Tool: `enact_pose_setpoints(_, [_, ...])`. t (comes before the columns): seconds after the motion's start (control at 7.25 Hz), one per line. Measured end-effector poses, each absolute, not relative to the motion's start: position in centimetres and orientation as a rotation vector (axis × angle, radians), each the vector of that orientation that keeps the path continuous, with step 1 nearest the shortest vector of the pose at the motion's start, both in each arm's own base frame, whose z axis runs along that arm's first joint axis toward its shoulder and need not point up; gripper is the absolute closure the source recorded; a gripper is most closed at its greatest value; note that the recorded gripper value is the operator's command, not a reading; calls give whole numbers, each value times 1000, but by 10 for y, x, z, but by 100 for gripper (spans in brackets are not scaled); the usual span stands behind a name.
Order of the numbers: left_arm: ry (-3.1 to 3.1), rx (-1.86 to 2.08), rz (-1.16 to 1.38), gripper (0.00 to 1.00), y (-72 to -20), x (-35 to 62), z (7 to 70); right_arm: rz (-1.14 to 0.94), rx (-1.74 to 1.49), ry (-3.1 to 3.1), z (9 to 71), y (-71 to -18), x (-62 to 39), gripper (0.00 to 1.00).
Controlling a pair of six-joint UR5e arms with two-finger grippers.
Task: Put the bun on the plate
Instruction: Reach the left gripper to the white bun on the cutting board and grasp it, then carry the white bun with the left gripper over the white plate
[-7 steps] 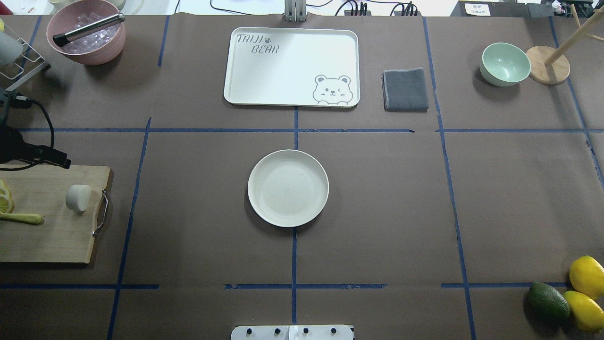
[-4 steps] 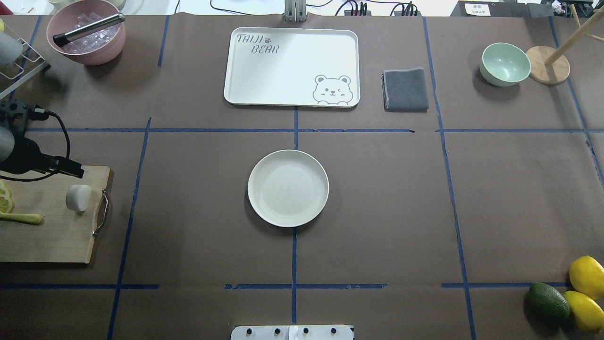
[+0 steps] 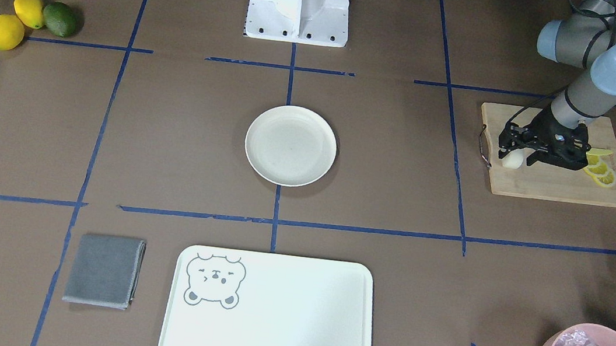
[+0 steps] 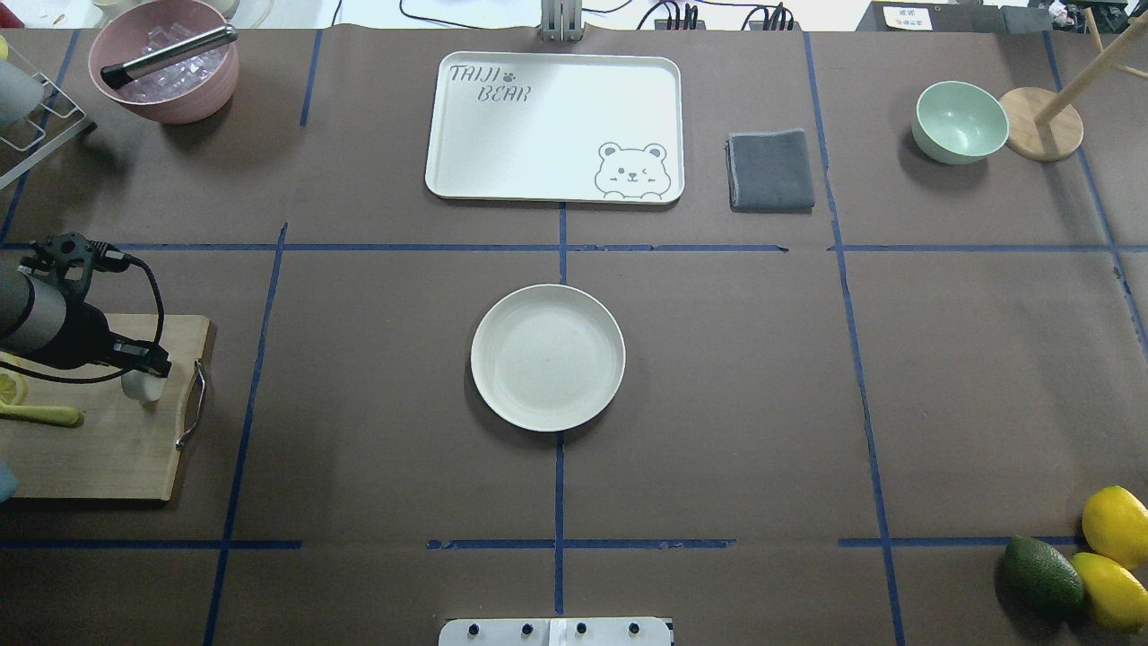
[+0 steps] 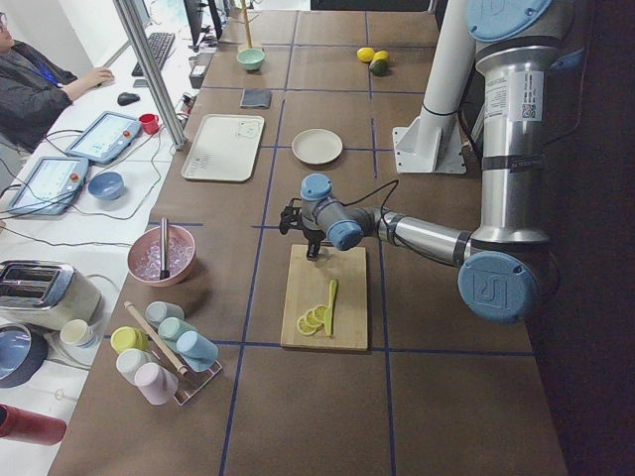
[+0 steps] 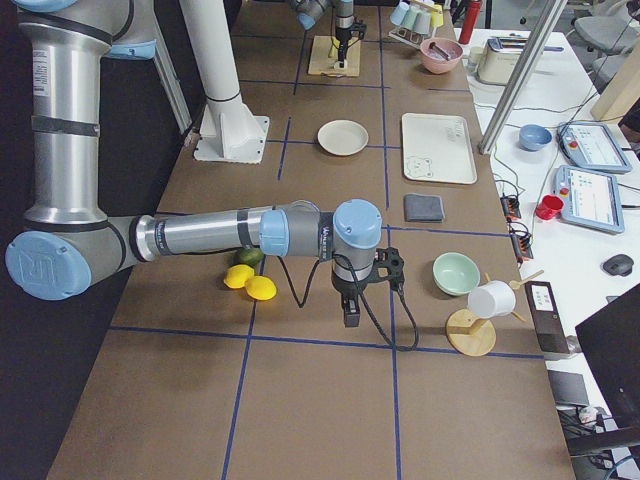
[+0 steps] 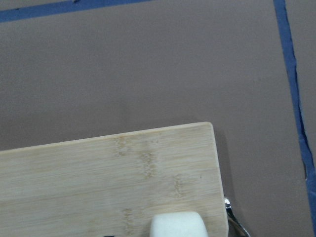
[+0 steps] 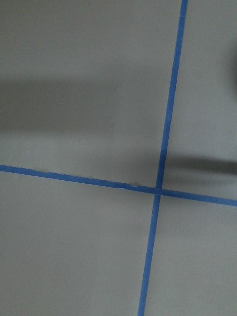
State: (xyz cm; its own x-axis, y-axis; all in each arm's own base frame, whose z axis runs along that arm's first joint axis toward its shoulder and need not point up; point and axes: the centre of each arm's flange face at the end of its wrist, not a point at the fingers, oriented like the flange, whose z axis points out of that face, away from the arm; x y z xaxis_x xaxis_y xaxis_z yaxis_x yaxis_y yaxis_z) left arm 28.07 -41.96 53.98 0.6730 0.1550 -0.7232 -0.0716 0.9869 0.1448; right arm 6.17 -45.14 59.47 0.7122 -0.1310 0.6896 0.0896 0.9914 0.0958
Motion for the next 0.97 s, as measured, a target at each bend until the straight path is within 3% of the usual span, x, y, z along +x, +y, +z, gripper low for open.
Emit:
enact_pose_setpoints(0.55, [836, 115, 133, 58, -422, 285, 504, -120, 57, -772, 594, -451, 61, 0])
enact_pose_setpoints(0.97, [858, 95, 63, 58, -455, 322, 393, -120, 58, -775, 593, -451, 61, 0])
